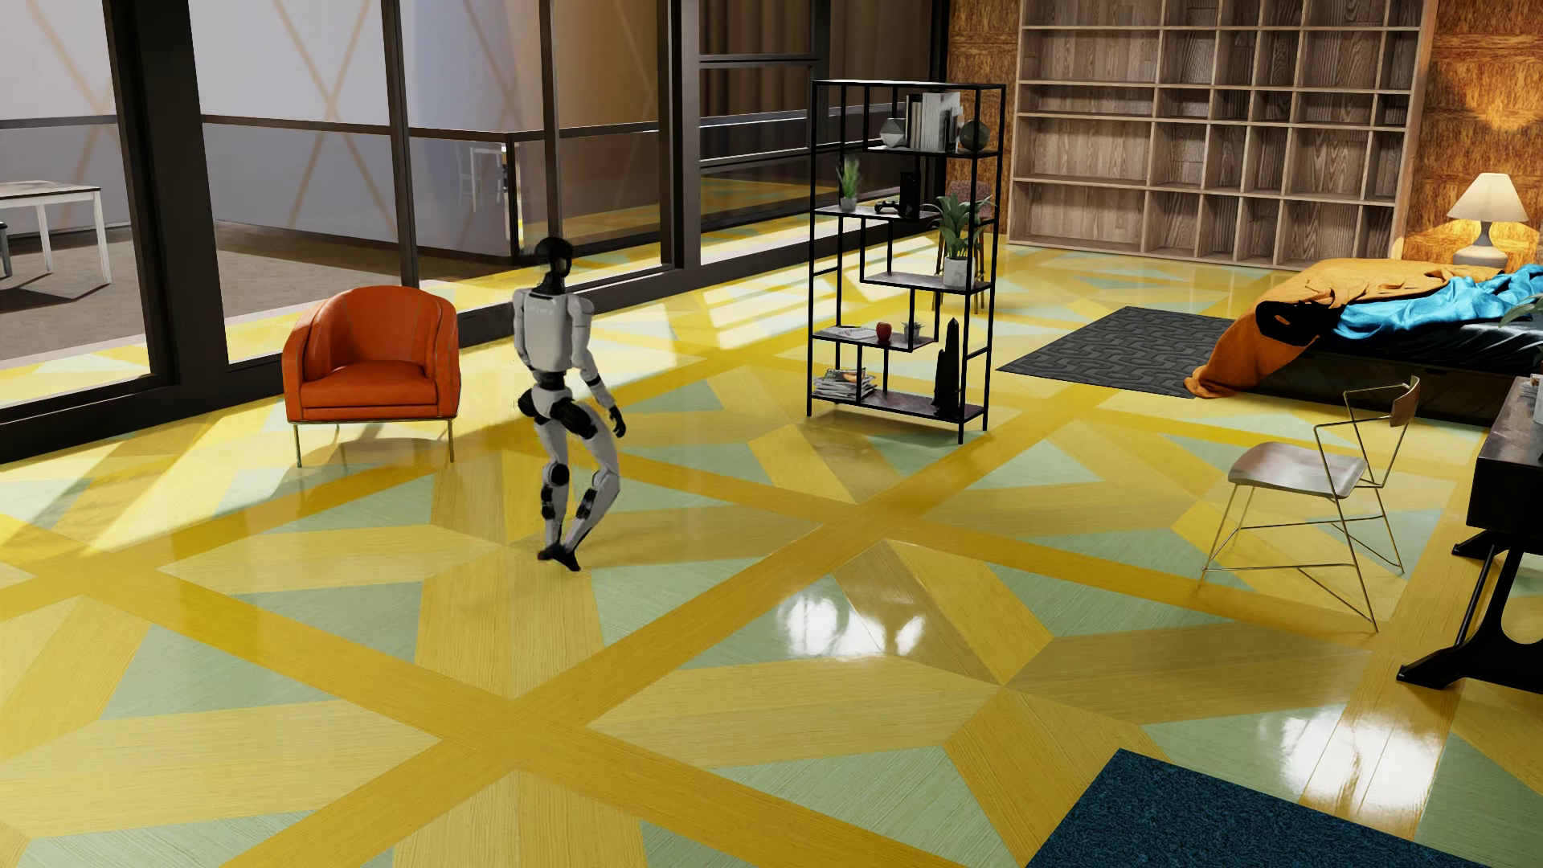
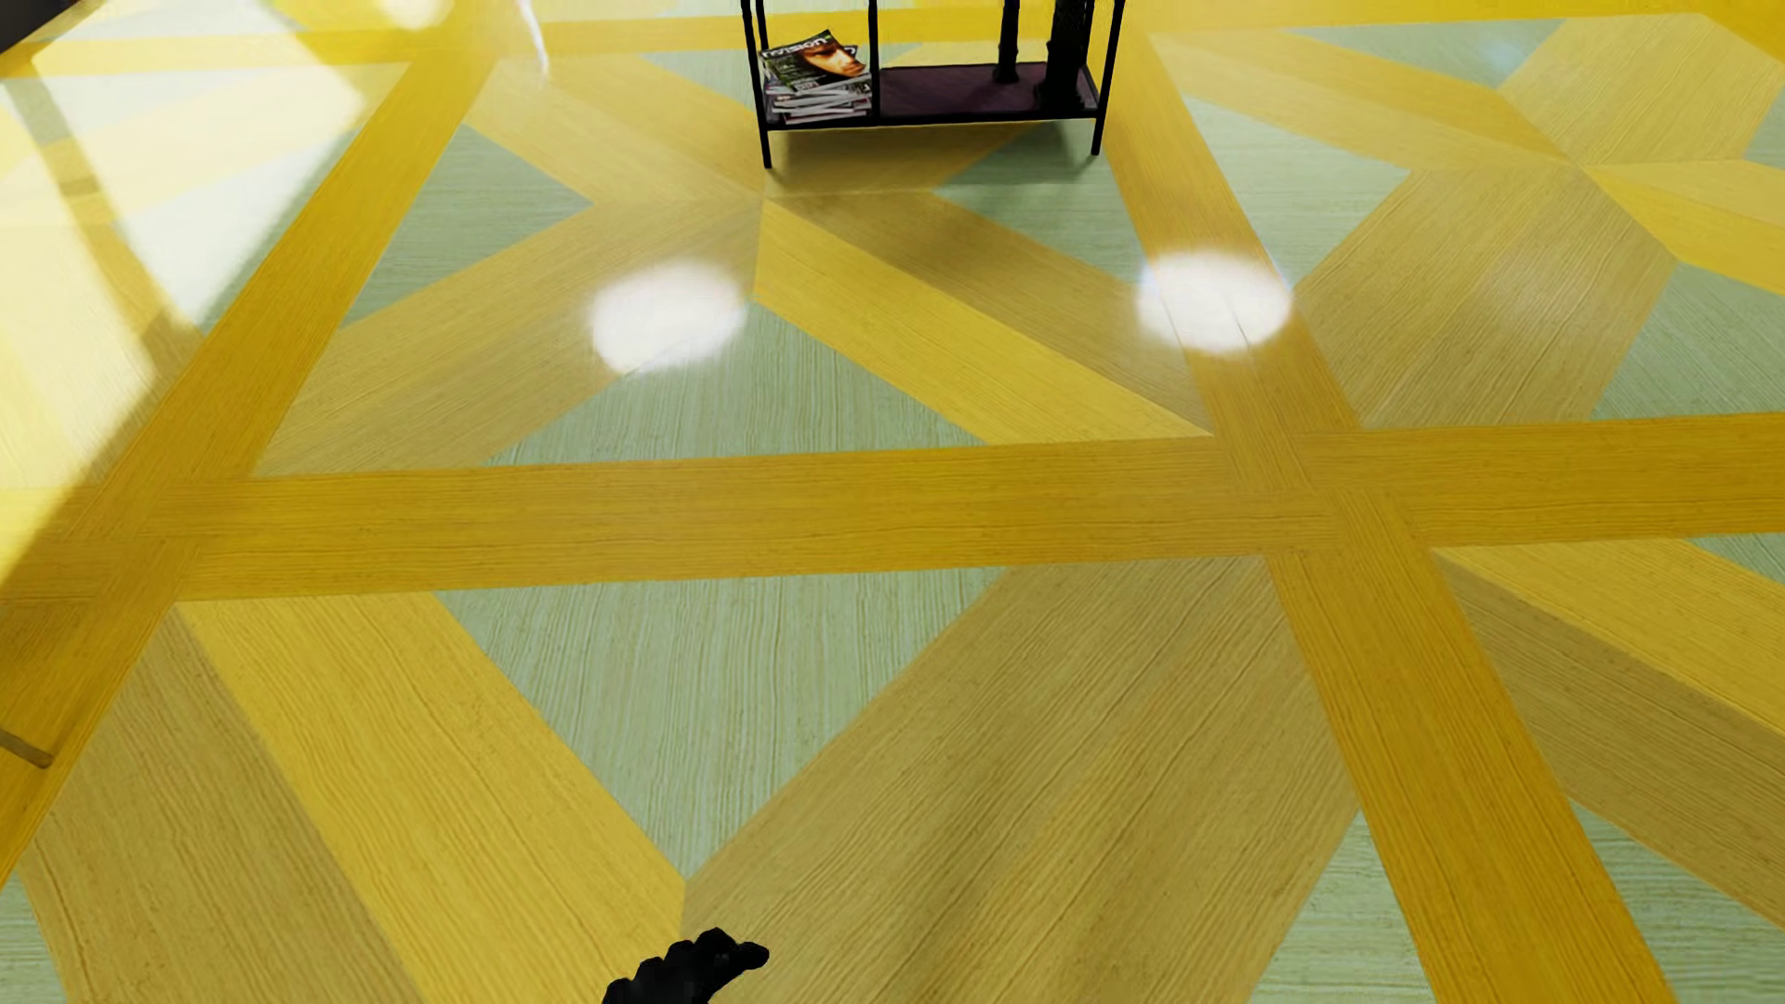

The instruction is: Go to the wood shelves

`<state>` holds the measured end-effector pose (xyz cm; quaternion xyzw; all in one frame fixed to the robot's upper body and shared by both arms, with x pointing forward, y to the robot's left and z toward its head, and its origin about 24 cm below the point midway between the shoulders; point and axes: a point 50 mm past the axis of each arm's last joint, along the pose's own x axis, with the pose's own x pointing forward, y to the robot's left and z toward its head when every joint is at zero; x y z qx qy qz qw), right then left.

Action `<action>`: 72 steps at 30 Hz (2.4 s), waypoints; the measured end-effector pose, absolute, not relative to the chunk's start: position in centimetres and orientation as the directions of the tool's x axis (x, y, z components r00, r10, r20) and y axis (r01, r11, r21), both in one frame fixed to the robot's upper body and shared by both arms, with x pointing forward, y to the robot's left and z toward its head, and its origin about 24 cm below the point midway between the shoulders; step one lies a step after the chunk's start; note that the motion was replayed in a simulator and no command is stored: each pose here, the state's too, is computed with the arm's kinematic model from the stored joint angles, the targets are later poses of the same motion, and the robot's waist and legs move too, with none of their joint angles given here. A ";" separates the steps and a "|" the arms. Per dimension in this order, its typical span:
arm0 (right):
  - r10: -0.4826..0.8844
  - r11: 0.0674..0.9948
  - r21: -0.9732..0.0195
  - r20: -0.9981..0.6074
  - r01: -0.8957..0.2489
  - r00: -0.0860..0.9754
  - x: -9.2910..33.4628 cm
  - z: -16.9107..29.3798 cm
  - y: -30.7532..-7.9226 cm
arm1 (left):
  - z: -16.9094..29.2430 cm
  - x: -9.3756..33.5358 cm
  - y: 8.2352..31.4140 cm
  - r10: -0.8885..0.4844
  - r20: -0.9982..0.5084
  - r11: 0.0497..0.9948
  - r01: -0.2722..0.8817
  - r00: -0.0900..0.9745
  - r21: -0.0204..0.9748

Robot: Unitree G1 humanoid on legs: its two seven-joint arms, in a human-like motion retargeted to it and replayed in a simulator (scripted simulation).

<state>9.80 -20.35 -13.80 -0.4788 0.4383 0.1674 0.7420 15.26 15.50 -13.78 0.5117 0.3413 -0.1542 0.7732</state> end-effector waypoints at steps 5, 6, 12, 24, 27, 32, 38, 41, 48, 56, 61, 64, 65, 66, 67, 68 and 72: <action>-0.243 0.559 -0.587 -0.792 -0.586 0.561 9.5 -13.8 -20.7 | -10.8 20.9 12.8 -0.031 -0.545 0.378 0.514 0.838 0.770; -0.232 0.549 -0.573 -0.804 -0.609 0.547 9.5 -13.9 -20.6 | -10.4 21.4 12.3 -0.057 -0.524 0.380 0.504 0.850 0.776; -0.270 0.588 -0.559 -0.817 -0.585 0.509 9.1 -14.4 -20.5 | -12.3 18.5 12.5 0.000 -0.614 0.405 0.561 0.790 0.722; -0.158 0.544 -0.619 -0.739 -0.567 0.655 14.5 -13.6 -17.7 | -12.4 14.0 21.5 0.264 -0.628 0.486 0.461 0.732 0.742; -0.130 0.529 -0.681 -0.655 -0.506 0.745 17.2 -12.0 -17.5 | -12.1 13.6 20.9 0.279 -0.600 0.513 0.412 0.750 0.753; -0.129 0.516 -0.721 -0.599 -0.462 0.790 18.1 -11.3 -17.1 | -13.5 10.5 20.0 0.288 -0.648 0.483 0.477 0.705 0.734; -0.142 0.498 -0.584 -0.784 -0.641 0.604 11.8 -14.2 -18.9 | -15.9 6.8 17.7 0.242 -0.781 0.483 0.626 0.576 0.612; -0.120 0.435 -0.593 -0.784 -0.677 0.609 10.9 -13.6 -20.5 | -15.5 9.7 16.5 0.166 -0.744 0.421 0.636 0.647 0.647; -0.302 0.615 -0.598 -0.780 -0.513 0.547 8.4 -13.7 -21.7 | -11.3 19.2 13.6 0.014 -0.496 0.432 0.443 0.868 0.786; -0.275 0.627 -0.550 -0.819 -0.552 0.503 8.0 -14.4 -20.5 | -11.3 19.1 12.5 -0.011 -0.503 0.440 0.456 0.864 0.774; -0.249 0.661 -0.532 -0.821 -0.530 0.513 9.3 -14.7 -18.8 | -14.8 13.5 15.7 0.036 -0.764 0.290 0.725 0.644 0.625; -0.221 0.651 -0.557 -0.789 -0.516 0.573 10.4 -14.5 -18.2 | -14.7 12.8 18.4 0.059 -0.779 0.242 0.748 0.624 0.618; -0.222 0.644 -0.568 -0.780 -0.513 0.585 11.0 -14.4 -18.0 | -14.5 12.6 19.4 0.112 -0.765 0.301 0.712 0.634 0.634; -0.226 0.639 -0.578 -0.772 -0.508 0.594 11.7 -14.3 -17.9 | -14.3 12.1 20.1 0.175 -0.748 0.377 0.658 0.641 0.652; -0.224 0.633 -0.588 -0.761 -0.503 0.609 12.4 -14.1 -17.8 | -14.2 11.8 20.7 0.232 -0.731 0.442 0.599 0.642 0.667; -0.210 0.626 -0.600 -0.745 -0.497 0.634 13.2 -13.8 -17.5 | -14.0 11.6 20.9 0.270 -0.718 0.482 0.555 0.642 0.678; -0.111 0.578 -0.641 -0.674 -0.504 0.730 15.8 -12.4 -16.7 | -14.2 10.7 20.4 0.271 -0.724 0.490 0.557 0.634 0.671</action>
